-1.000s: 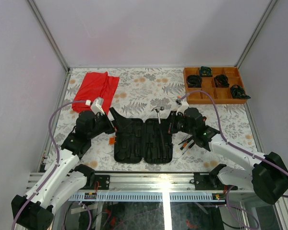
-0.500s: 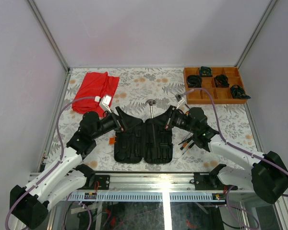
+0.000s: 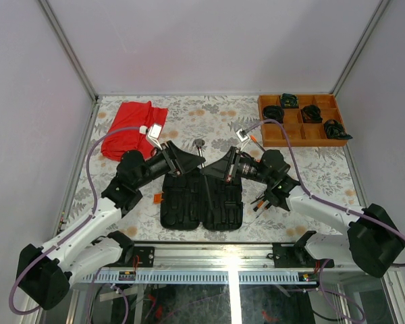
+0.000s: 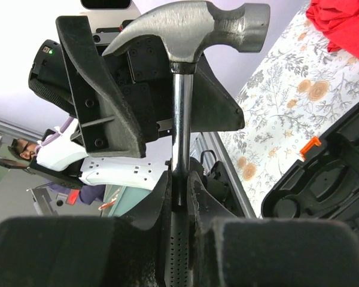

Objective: Sort the tools into containers
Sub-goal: Pick up the hammer at the center of the board, then place the hammer in the storage box.

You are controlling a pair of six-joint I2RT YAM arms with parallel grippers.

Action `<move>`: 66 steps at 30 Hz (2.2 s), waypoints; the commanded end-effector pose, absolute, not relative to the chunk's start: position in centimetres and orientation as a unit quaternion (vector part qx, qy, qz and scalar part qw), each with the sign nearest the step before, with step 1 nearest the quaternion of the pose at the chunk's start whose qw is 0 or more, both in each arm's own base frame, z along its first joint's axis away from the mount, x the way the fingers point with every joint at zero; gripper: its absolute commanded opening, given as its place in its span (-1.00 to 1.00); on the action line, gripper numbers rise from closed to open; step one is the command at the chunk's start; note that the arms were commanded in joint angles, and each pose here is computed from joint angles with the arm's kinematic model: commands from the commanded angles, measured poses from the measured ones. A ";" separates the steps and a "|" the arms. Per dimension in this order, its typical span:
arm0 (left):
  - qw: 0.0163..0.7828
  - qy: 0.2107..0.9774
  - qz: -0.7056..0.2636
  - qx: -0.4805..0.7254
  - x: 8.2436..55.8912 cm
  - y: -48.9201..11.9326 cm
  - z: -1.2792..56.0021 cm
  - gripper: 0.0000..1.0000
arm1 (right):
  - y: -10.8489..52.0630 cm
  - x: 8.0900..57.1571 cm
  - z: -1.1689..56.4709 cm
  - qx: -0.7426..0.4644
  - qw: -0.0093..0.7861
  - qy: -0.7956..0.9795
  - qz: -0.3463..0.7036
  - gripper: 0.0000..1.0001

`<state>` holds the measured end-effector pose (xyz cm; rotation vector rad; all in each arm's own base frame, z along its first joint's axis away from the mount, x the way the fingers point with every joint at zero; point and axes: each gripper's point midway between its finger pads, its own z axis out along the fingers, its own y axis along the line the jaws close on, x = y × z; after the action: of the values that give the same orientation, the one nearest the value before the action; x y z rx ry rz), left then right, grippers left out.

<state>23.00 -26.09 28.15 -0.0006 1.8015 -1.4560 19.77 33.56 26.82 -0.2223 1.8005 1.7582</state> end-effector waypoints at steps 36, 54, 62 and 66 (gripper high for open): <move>0.416 0.808 -0.415 -0.051 25.1 -22.8 25.0 -1.00 | 30.1 20.3 22.4 -0.063 0.367 0.758 0.536 0.10; 0.332 0.931 -0.138 -0.065 26.4 -20.4 14.2 -1.00 | 22.9 19.8 14.9 0.010 0.384 0.842 0.379 0.12; 0.300 0.952 -0.054 -0.027 26.3 -21.0 11.2 -1.00 | 23.6 19.3 14.2 0.003 0.369 0.839 0.399 0.14; 0.295 0.955 -0.035 -0.027 26.7 -21.3 10.6 -1.00 | 23.8 19.3 13.7 0.000 0.362 0.844 0.396 0.15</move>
<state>25.43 -21.63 9.57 -0.0701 2.5904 -0.1825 18.83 23.10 12.68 0.0217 2.2198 0.9902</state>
